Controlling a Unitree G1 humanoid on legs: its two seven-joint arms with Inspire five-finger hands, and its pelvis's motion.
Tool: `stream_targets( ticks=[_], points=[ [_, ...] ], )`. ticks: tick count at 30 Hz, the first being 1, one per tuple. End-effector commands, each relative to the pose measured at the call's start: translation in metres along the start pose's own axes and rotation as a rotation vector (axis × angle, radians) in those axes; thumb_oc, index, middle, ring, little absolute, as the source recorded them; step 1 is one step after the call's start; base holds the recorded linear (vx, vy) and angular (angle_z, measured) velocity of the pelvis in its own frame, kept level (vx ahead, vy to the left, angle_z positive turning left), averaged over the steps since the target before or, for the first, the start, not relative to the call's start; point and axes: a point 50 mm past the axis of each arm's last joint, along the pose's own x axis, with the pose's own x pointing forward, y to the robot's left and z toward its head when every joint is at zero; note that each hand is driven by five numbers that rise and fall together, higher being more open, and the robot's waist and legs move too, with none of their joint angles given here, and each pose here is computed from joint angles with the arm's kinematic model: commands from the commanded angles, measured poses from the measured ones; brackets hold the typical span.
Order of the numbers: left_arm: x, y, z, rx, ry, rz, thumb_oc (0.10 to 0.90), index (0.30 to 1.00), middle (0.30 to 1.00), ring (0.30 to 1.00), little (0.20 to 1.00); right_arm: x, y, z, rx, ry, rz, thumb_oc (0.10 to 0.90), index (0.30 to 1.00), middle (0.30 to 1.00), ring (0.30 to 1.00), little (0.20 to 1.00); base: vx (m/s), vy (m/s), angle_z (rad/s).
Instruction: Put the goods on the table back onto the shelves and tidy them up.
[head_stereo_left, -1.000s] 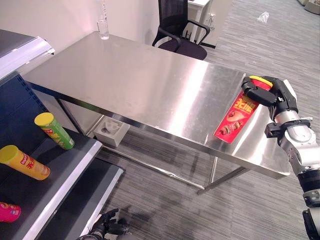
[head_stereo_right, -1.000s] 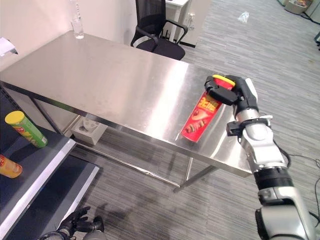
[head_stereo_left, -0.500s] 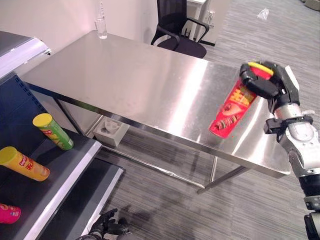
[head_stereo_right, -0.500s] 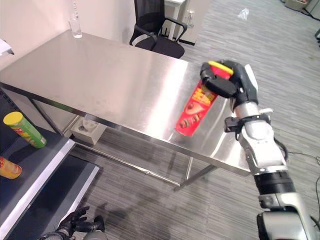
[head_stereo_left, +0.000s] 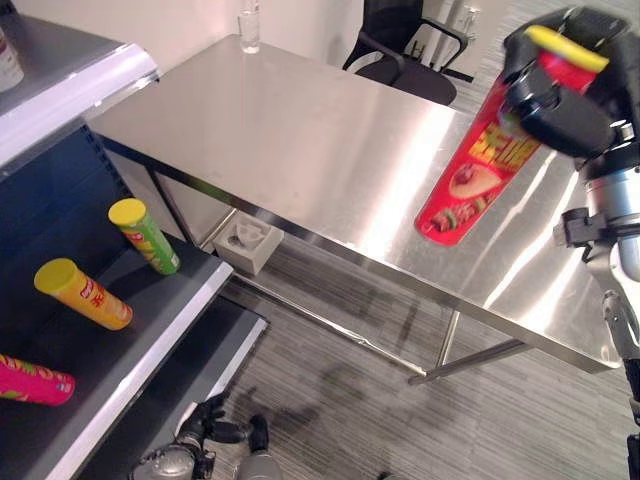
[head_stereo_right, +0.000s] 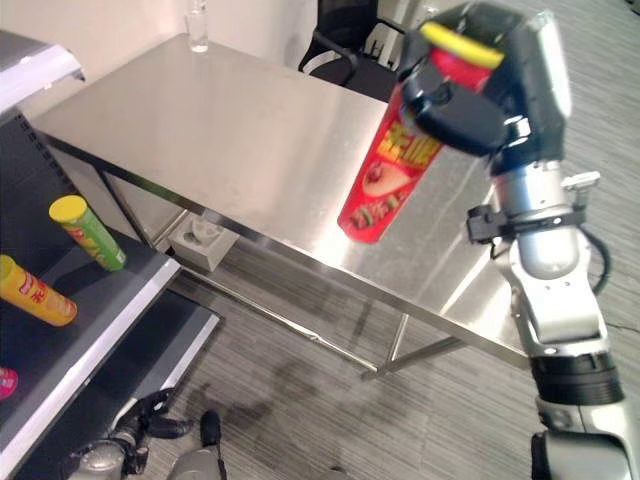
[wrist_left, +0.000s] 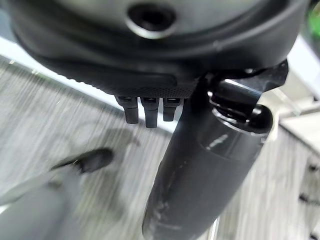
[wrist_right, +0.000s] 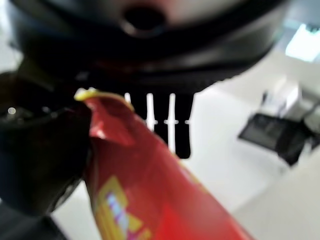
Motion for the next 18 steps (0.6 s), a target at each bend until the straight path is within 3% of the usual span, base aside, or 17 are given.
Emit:
stream_targets(
  ticks=[1, 9, 18],
  points=[
    [-0.006, 0.003, -0.003, 0.021, -0.045, -0.009, 0.800, 0.900, 0.900, 0.900, 0.900, 0.018, -0.023, 0.051, 0.014, -0.280, -0.097, 0.400, 0.300, 0.300, 0.300, 0.300, -0.12, -0.426, 0.42],
    [-0.021, 0.015, -0.039, 0.005, 0.070, 0.017, 0.800, 0.900, 0.900, 0.900, 0.900, 0.006, -0.028, 0.046, -0.003, -0.251, -0.107, 0.400, 0.300, 0.300, 0.300, 0.300, -0.15, -0.237, 0.83],
    [-0.024, 0.024, -0.052, 0.002, 0.128, 0.059, 0.800, 0.900, 0.900, 0.900, 0.900, 0.007, -0.015, 0.055, -0.014, -0.293, -0.055, 0.400, 0.300, 0.300, 0.300, 0.300, -0.21, 0.025, 0.70]
  ],
)
